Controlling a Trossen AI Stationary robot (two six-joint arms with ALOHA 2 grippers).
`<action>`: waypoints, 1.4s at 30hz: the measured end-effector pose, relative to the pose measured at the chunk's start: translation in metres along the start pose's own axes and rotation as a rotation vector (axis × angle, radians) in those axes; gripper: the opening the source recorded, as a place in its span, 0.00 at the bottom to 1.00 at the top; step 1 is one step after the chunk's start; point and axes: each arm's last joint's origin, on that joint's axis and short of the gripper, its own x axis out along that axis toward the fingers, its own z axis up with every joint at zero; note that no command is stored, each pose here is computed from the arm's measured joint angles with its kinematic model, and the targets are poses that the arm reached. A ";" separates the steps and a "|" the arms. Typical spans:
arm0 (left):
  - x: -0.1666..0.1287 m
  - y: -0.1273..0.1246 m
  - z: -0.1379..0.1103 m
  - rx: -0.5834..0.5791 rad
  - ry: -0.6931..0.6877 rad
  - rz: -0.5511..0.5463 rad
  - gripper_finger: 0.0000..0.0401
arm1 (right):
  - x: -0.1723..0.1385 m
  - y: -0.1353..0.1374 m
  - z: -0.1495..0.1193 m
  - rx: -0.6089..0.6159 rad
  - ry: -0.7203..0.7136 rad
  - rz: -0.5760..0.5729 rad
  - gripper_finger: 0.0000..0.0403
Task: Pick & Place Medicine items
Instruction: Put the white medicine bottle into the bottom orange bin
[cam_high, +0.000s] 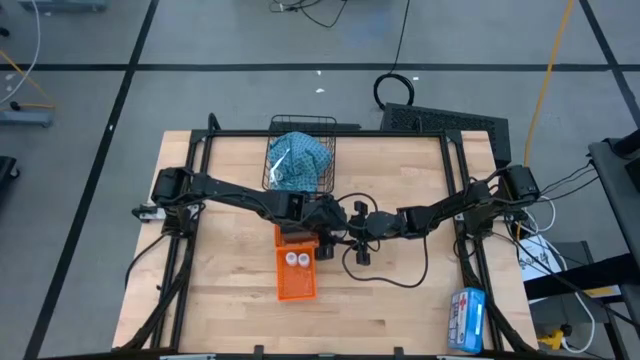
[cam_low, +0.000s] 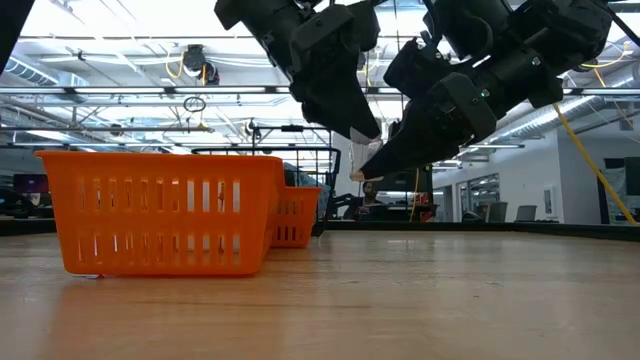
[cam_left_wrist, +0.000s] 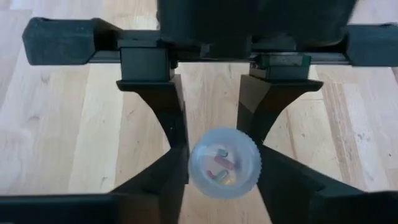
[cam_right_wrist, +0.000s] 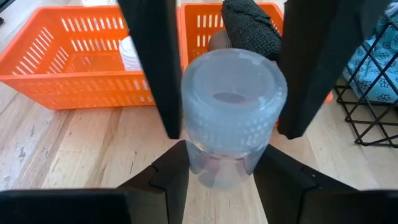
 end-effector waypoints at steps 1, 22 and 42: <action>0.000 0.000 0.000 0.003 -0.004 0.000 0.43 | 0.000 0.000 0.000 0.000 0.000 0.000 0.36; -0.069 -0.038 0.001 0.067 0.052 -0.098 0.34 | -0.028 -0.005 0.009 0.034 0.080 -0.015 0.59; -0.045 -0.131 -0.089 -0.015 0.058 -0.070 0.34 | -0.034 0.000 0.018 0.036 0.008 0.006 0.55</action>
